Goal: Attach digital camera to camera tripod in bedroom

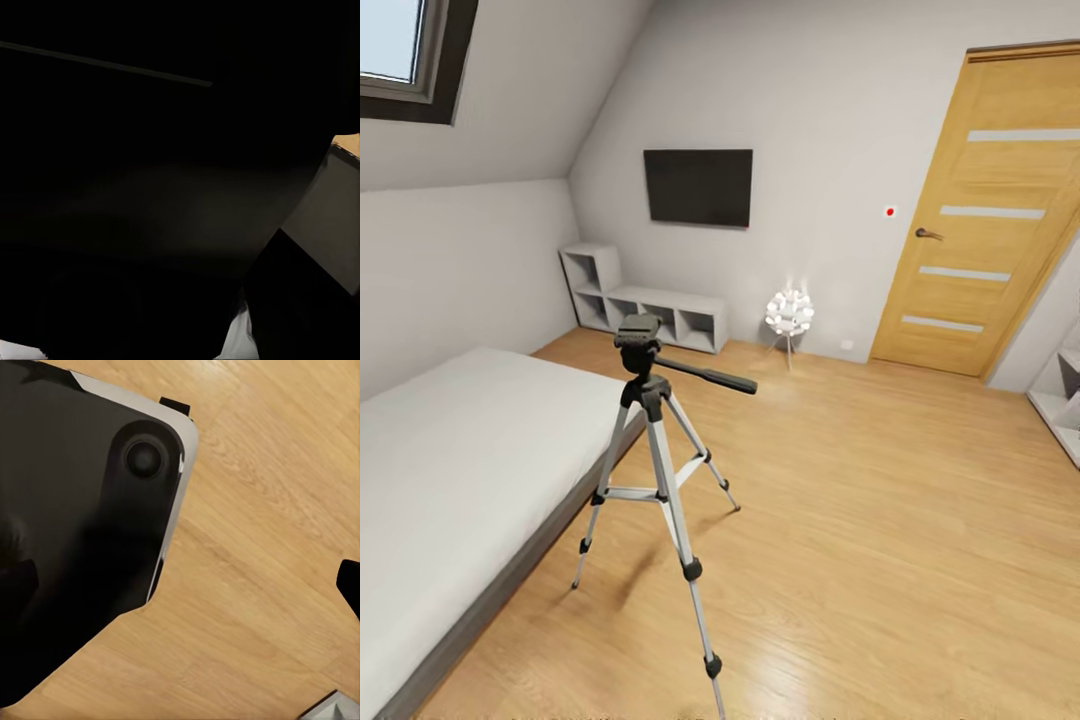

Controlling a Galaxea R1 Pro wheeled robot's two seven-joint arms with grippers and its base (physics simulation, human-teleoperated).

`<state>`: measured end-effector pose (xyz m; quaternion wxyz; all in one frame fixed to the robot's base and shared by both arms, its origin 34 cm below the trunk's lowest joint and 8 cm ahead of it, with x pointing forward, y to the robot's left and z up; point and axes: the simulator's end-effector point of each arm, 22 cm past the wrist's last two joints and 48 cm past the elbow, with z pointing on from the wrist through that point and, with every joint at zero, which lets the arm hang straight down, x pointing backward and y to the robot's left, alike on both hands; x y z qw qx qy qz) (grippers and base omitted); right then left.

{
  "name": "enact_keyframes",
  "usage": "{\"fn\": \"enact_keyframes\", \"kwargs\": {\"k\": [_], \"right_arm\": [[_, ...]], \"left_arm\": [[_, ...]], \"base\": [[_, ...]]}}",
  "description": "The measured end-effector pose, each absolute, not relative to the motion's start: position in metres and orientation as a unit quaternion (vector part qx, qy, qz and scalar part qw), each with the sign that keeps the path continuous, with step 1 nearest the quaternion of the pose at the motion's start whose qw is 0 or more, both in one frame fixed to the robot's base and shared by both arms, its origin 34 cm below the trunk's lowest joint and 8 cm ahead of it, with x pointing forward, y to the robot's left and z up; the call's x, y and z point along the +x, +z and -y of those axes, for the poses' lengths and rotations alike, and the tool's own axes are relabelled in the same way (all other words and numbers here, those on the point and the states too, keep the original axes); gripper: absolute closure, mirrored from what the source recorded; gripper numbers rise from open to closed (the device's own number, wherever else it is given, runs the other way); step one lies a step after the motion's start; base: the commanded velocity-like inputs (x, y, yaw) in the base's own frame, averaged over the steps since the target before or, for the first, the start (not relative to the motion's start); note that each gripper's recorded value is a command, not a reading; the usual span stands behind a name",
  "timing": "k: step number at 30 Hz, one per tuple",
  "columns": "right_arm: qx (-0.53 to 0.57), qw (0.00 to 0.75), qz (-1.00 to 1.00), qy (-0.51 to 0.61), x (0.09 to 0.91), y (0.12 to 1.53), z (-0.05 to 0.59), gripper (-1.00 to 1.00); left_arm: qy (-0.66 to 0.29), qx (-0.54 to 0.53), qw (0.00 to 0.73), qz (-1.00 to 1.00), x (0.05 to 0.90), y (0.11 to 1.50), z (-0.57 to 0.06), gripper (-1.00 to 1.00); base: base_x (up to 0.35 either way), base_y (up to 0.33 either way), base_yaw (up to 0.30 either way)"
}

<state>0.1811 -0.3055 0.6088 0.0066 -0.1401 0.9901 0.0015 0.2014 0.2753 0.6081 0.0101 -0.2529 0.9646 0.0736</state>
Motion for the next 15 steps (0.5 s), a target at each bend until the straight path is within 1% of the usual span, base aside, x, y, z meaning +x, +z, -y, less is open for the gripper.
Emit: {"fn": "enact_keyframes", "kwargs": {"k": [5, 15], "right_arm": [[-0.140, 0.003, -0.990, 0.001, 0.1781, 0.6083, 0.3064, -1.00], [-0.140, -0.005, -0.990, 0.000, 0.1721, 0.6072, 0.3065, -1.00]], "left_arm": [[0.075, -0.253, 0.006, -0.965, 0.1981, 0.6074, -0.2754, 1.00], [0.077, -0.252, -0.002, -0.965, 0.1917, 0.6060, -0.2754, 1.00]], "base": [[0.000, 0.000, -0.031], [0.000, 0.000, -0.003]]}}
